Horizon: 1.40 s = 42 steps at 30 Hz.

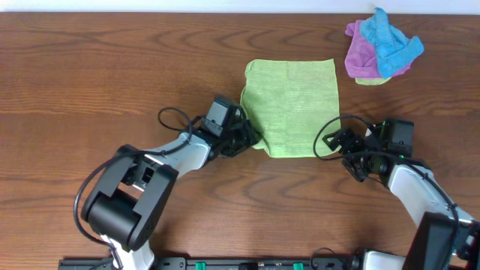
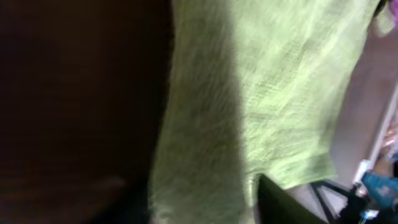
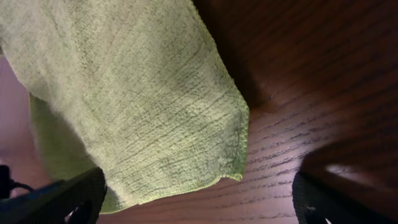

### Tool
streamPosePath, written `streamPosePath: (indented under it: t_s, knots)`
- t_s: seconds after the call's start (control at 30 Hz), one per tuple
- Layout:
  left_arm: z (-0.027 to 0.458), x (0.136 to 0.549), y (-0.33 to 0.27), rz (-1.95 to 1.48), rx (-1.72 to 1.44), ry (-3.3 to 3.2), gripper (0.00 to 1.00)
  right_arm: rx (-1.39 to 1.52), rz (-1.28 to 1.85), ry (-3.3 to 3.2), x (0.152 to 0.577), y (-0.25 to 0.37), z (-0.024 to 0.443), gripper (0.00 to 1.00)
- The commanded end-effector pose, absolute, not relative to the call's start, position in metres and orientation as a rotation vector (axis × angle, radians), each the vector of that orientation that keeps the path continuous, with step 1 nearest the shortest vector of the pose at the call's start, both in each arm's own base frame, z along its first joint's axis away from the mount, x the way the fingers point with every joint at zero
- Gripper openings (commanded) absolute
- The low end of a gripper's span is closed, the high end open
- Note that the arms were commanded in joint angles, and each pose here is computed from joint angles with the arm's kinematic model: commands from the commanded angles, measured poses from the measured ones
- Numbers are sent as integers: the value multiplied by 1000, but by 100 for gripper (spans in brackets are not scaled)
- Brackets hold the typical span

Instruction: Fold the cloth

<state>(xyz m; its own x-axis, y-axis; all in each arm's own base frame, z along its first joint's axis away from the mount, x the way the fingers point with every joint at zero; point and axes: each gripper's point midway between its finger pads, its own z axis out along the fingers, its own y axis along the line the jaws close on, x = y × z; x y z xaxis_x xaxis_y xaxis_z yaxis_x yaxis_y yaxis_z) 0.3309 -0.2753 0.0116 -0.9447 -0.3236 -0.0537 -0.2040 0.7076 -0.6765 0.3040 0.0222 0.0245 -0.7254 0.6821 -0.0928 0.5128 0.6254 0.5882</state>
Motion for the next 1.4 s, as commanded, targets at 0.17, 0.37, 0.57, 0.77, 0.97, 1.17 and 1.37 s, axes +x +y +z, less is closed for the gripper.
streamPosePath:
  t_s: [0.17,0.37,0.57,0.77,0.97,1.17,1.37]
  knots:
    - [-15,327,-258,-911,-468,2779,6,982,798,2545,303,24,24,96]
    - [-14,326,-259,-936,-463,2785,6,959,786,2559,303,29,23,94]
    - [-13,326,-259,-956,-465,2789,6,904,688,2590,304,34,16,85]
    - [-12,324,-261,-973,-460,2795,6,928,617,2586,311,30,3,83]
    - [-12,322,-262,-982,-459,2804,6,969,616,2595,315,29,-15,73]
    - [-16,317,-257,-952,-430,2832,6,978,609,2602,315,28,-20,1]
    - [-21,313,-237,-928,-411,2888,6,939,711,2618,313,41,-15,1]
